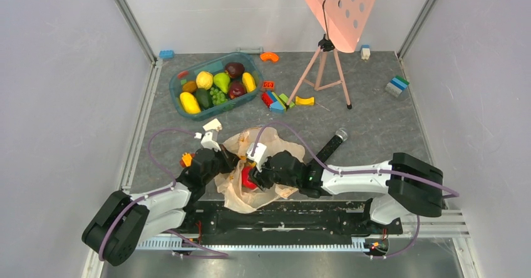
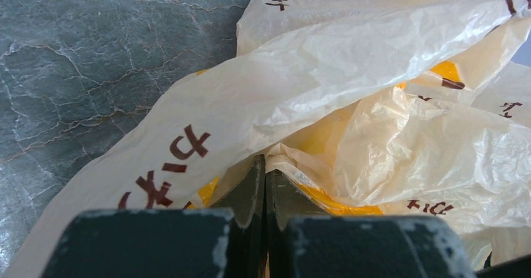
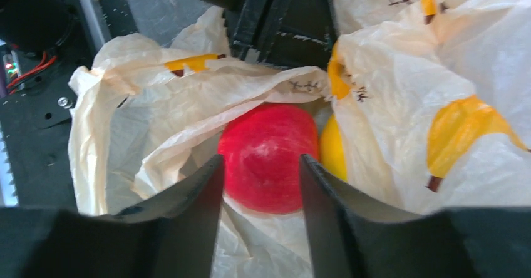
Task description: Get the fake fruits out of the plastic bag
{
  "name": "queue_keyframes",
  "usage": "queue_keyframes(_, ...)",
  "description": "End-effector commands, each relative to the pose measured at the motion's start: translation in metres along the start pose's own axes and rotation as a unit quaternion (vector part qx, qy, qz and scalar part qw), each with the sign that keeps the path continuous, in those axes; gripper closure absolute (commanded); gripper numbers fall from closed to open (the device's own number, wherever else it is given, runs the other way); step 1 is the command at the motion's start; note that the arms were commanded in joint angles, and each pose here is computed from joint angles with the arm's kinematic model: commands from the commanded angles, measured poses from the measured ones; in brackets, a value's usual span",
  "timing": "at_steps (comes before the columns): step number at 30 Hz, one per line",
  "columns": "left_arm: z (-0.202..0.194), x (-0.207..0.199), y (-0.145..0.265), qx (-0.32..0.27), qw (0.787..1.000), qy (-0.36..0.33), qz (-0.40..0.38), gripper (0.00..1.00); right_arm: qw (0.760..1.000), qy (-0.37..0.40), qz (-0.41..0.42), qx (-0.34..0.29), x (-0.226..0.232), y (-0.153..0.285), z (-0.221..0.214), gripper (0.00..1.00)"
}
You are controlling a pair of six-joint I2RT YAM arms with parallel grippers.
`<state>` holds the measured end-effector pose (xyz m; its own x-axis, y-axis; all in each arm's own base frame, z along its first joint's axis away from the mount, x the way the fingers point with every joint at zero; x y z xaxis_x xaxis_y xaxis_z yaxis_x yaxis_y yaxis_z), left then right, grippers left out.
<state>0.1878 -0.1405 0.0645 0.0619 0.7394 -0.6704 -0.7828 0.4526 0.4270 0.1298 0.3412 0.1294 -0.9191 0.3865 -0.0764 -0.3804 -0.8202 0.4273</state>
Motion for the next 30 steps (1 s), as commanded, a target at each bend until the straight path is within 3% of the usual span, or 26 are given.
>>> queue_keyframes(1, 0.005, -0.002, -0.001, -0.016, 1.0, -0.022, -0.011, 0.98, 0.999, -0.012, 0.031, -0.02, 0.004, -0.009, 0.014, 0.44)
queue_keyframes(10, 0.003, -0.004, 0.0, -0.006, 1.0, -0.021, -0.02, 0.98, 0.999, -0.043, 0.017, 0.004, 0.002, -0.021, 0.003, 0.16)
queue_keyframes(13, 0.003, -0.004, 0.0, -0.005, 1.0, -0.021, -0.022, 0.98, 0.998, -0.054, 0.011, 0.009, 0.001, -0.028, -0.002, 0.15)
queue_keyframes(21, 0.002, -0.004, 0.0, -0.001, 1.0, -0.021, -0.023, 0.98, 0.998, -0.066, 0.005, 0.026, 0.003, -0.039, -0.016, 0.23)
queue_keyframes(26, 0.002, -0.005, 0.0, -0.002, 1.0, -0.02, -0.023, 0.98, 0.997, -0.065, 0.01, 0.027, 0.004, -0.04, -0.017, 0.39)
queue_keyframes(30, 0.002, -0.004, -0.001, -0.002, 1.0, -0.02, -0.02, 0.98, 0.998, -0.063, 0.005, 0.018, 0.001, -0.03, -0.009, 0.43)
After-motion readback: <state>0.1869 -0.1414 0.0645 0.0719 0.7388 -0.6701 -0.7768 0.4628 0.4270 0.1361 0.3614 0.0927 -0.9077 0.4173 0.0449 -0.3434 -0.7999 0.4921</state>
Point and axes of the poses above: each gripper's point midway between its finger pads, its own y axis back along the fingers, its own x axis along the line the jaws close on, z = x × y, the point moved 6 cm from there along y, back along the fingers, and after that the axes turned 6 degrees about y, right-handed, at the moved point
